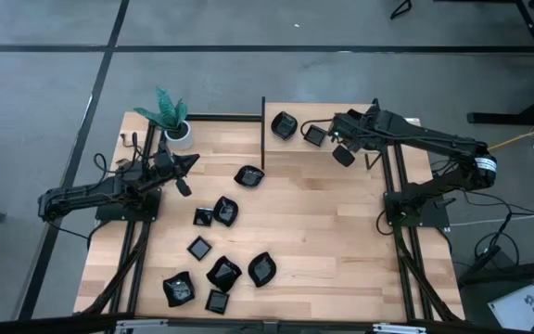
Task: Pick & Place Mini shaped plates
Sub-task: Stack the black leaf-shaped plate on top of the black leaf-shaped plate on the shelf
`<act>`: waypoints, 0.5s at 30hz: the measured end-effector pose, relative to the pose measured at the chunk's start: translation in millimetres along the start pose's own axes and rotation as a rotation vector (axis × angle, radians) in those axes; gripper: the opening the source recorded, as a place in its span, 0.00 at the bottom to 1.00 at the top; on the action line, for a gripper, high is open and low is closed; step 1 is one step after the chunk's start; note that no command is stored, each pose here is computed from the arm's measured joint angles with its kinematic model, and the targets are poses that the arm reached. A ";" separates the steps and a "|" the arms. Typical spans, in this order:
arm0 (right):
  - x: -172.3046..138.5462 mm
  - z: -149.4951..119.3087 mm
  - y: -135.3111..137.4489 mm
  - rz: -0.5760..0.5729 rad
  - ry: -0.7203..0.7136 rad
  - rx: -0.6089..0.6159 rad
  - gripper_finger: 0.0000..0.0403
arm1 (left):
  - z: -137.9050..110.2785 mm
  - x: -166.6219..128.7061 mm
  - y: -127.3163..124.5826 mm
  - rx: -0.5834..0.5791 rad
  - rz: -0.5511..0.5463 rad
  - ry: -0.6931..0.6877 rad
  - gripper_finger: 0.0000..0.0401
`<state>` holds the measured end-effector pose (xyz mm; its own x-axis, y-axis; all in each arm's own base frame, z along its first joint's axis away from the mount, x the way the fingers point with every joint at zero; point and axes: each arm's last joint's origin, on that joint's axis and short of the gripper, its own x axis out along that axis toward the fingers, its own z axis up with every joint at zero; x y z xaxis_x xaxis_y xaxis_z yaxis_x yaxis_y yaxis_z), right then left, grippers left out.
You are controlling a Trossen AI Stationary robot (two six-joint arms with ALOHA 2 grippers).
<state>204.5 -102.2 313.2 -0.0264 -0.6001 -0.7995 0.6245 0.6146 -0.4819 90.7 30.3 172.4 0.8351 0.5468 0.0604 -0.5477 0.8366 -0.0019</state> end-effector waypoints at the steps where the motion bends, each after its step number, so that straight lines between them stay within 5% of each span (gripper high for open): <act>1: -0.4 -0.1 0.7 0.003 -0.001 0.003 0.31 | 0.0 0.0 0.0 0.000 0.000 0.000 0.01; 15: -25.4 3.6 36.8 0.106 -0.187 0.005 0.32 | 0.0 0.0 0.0 0.000 0.000 0.000 0.01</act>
<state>230.9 -66.1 317.0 0.1849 -0.6171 -0.7648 0.6201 0.6770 -0.3964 90.7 30.3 172.4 0.8351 0.5468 0.0604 -0.5477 0.8366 -0.0019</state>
